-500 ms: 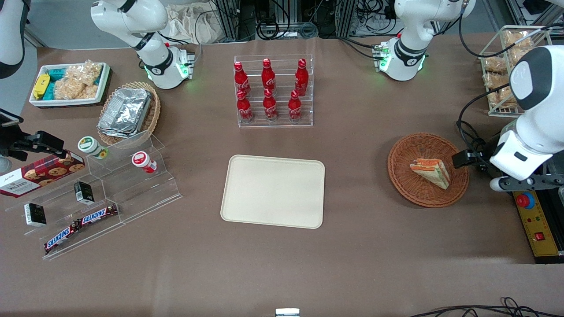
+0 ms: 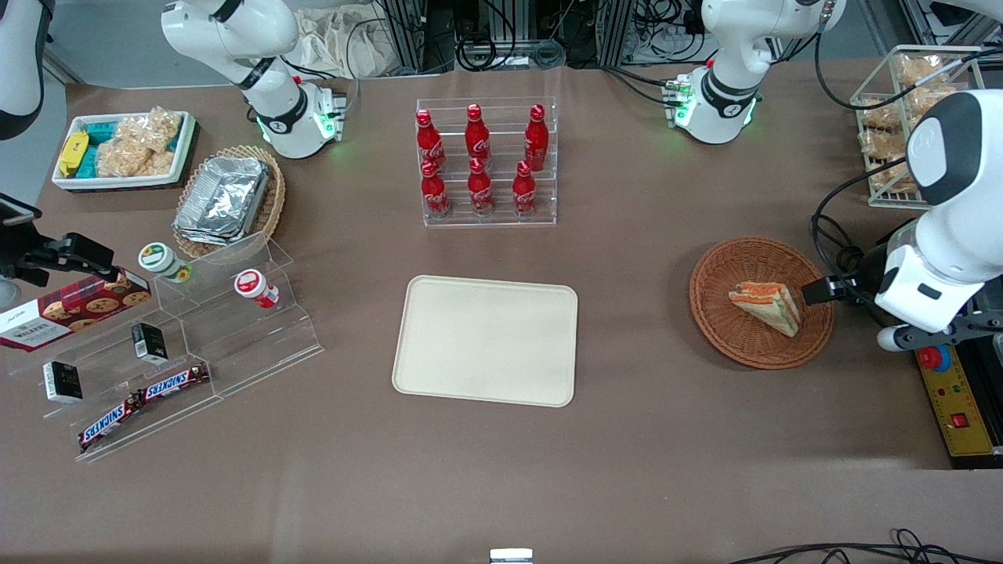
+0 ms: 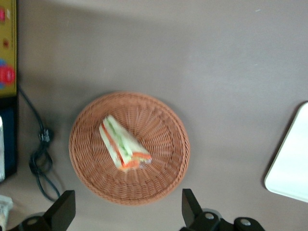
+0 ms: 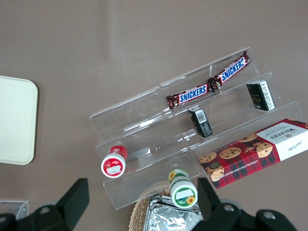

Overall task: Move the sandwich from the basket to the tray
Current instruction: 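Lower the open left gripper over the sandwich in the wicker basket, then close the left gripper on the wrapped sandwich and lift it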

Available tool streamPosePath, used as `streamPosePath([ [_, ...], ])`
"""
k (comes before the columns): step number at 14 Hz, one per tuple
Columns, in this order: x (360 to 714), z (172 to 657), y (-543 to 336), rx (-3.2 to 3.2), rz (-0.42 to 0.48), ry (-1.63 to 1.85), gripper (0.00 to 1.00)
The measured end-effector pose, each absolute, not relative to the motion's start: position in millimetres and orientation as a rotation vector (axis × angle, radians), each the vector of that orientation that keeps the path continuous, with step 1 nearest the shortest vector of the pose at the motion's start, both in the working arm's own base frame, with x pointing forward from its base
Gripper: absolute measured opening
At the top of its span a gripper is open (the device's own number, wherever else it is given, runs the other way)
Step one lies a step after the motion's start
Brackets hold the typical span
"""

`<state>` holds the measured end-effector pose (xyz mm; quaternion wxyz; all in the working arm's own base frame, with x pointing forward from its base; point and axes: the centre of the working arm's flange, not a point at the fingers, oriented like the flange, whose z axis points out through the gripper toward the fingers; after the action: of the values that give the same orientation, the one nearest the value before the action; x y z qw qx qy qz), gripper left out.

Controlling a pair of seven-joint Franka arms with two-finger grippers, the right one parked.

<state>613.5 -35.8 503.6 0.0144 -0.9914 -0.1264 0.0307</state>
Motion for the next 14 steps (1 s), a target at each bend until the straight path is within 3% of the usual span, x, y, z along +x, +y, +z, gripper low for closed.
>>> streamPosePath([
  [6, 599.6, 427.0, -33.2, -2.805, 0.197, -1.2, 0.98],
  [11, 560.4, 303.2, -19.6, -2.722, 0.15, -1.395, 0.99],
  [14, 540.1, 270.9, -1.4, -2.673, 0.186, -1.446, 0.99],
])
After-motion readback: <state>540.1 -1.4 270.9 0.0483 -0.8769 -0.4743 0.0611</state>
